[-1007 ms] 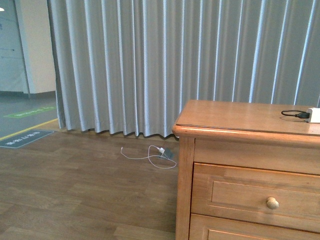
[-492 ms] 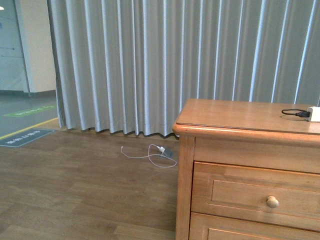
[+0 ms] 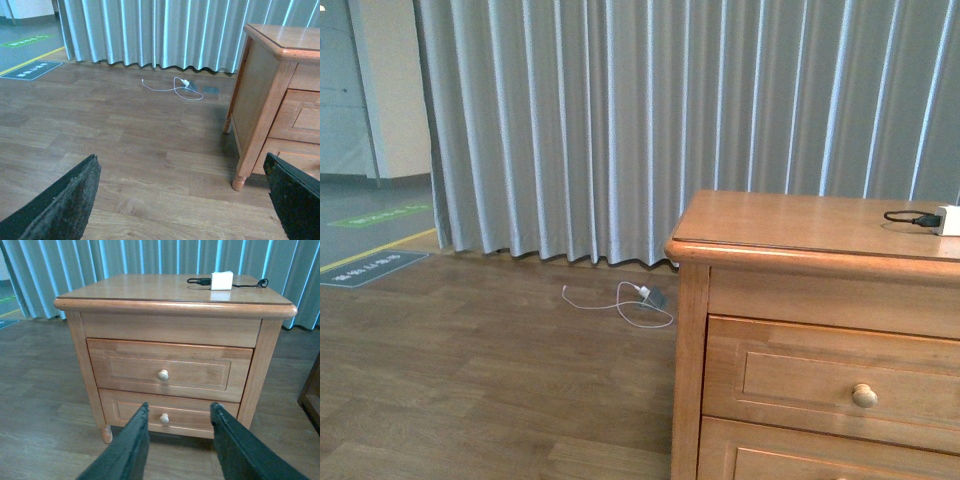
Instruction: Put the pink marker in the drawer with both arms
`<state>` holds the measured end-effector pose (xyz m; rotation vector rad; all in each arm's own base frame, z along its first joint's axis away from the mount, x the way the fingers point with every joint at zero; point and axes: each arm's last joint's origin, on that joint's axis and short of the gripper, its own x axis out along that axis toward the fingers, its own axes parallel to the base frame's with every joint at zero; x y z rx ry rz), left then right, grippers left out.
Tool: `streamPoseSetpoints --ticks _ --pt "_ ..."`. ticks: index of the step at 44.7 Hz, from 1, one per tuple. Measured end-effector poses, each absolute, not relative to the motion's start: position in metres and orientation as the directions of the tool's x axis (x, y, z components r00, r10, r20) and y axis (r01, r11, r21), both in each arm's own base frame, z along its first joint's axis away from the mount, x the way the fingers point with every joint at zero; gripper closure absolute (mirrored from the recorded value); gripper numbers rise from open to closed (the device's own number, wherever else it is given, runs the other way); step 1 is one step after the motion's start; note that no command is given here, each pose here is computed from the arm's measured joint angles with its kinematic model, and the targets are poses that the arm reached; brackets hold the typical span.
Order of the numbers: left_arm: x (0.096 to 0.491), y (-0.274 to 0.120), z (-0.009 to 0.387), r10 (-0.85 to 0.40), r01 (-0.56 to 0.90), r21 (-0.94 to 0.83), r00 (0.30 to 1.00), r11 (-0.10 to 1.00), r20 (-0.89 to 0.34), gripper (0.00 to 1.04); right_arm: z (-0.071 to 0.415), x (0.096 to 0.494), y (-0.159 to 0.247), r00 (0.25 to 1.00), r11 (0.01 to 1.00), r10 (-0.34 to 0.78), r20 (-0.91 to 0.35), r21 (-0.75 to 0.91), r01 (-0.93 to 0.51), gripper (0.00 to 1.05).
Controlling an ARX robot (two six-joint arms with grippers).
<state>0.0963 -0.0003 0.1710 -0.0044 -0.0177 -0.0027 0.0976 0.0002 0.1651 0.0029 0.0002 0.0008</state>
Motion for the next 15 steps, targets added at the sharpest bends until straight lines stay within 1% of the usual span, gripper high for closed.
streamPoseSetpoints --ticks 13,15 --pt "0.0963 -0.0003 0.1711 -0.003 0.003 -0.004 1.0 1.0 0.018 0.06 0.1651 0.0976 0.0002 1.0 1.0 0.001 0.0 0.003 -0.001 0.08" --pt "0.0963 -0.0003 0.1711 -0.003 0.003 -0.004 1.0 1.0 0.018 0.06 0.1651 0.0976 0.0002 1.0 1.0 0.0 0.0 0.004 0.0 0.07"
